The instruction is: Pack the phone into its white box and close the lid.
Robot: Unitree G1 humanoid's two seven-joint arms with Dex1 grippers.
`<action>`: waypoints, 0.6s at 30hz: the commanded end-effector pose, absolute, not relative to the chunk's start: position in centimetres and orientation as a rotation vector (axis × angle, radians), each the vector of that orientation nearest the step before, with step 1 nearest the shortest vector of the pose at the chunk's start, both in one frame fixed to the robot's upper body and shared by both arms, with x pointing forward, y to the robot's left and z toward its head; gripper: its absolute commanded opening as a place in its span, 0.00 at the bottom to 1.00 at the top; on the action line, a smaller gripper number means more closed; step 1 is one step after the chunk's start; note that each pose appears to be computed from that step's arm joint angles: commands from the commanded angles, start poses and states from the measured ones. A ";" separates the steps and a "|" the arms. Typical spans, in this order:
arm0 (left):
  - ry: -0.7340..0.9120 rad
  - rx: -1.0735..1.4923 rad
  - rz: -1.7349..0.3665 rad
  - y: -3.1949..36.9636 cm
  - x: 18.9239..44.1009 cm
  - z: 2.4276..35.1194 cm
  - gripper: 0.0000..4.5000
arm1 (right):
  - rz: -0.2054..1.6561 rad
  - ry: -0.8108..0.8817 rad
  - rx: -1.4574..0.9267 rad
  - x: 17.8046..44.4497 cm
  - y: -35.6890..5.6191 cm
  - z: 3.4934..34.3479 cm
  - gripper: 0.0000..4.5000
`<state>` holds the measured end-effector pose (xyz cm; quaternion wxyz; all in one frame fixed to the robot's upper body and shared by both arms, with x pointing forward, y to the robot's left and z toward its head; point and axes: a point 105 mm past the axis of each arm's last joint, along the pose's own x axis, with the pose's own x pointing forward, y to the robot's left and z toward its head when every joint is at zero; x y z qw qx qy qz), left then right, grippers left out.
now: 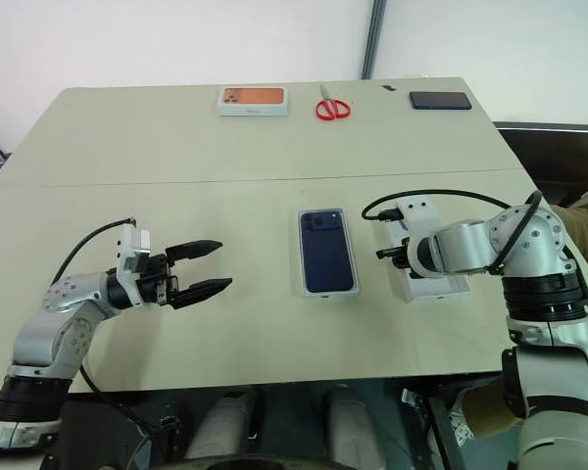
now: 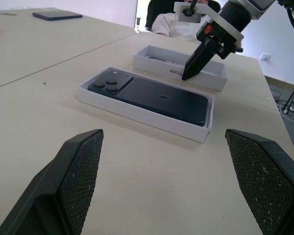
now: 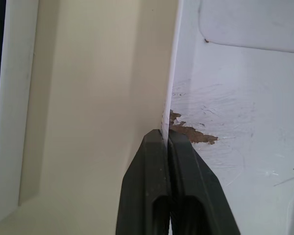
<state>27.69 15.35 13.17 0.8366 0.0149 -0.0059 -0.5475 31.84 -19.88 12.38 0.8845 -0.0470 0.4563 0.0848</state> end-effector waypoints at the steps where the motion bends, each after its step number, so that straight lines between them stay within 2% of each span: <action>1: -0.055 0.041 -1.156 15.2 27.8 14.1 0.93 | 0.219 0.877 -0.127 32.3 -19.0 13.8 0.01; 5: -0.062 0.038 -1.145 15.2 28.0 14.3 0.93 | 0.189 0.724 -0.023 34.2 -19.0 15.5 0.01; 11: -0.068 0.034 -1.136 15.2 28.1 14.5 0.93 | 0.239 0.534 0.124 35.8 -17.8 17.4 0.01; 15: -0.084 0.032 -1.123 15.3 28.3 14.9 0.93 | 0.408 0.363 0.249 35.7 -14.8 19.6 0.01; 17: -0.089 0.034 -1.116 15.4 28.4 15.0 0.93 | 0.437 0.321 0.167 35.5 -14.2 19.9 0.01; 18: -0.091 0.034 -1.114 15.4 28.5 15.0 0.93 | 0.475 0.301 0.208 35.3 -13.6 20.1 0.01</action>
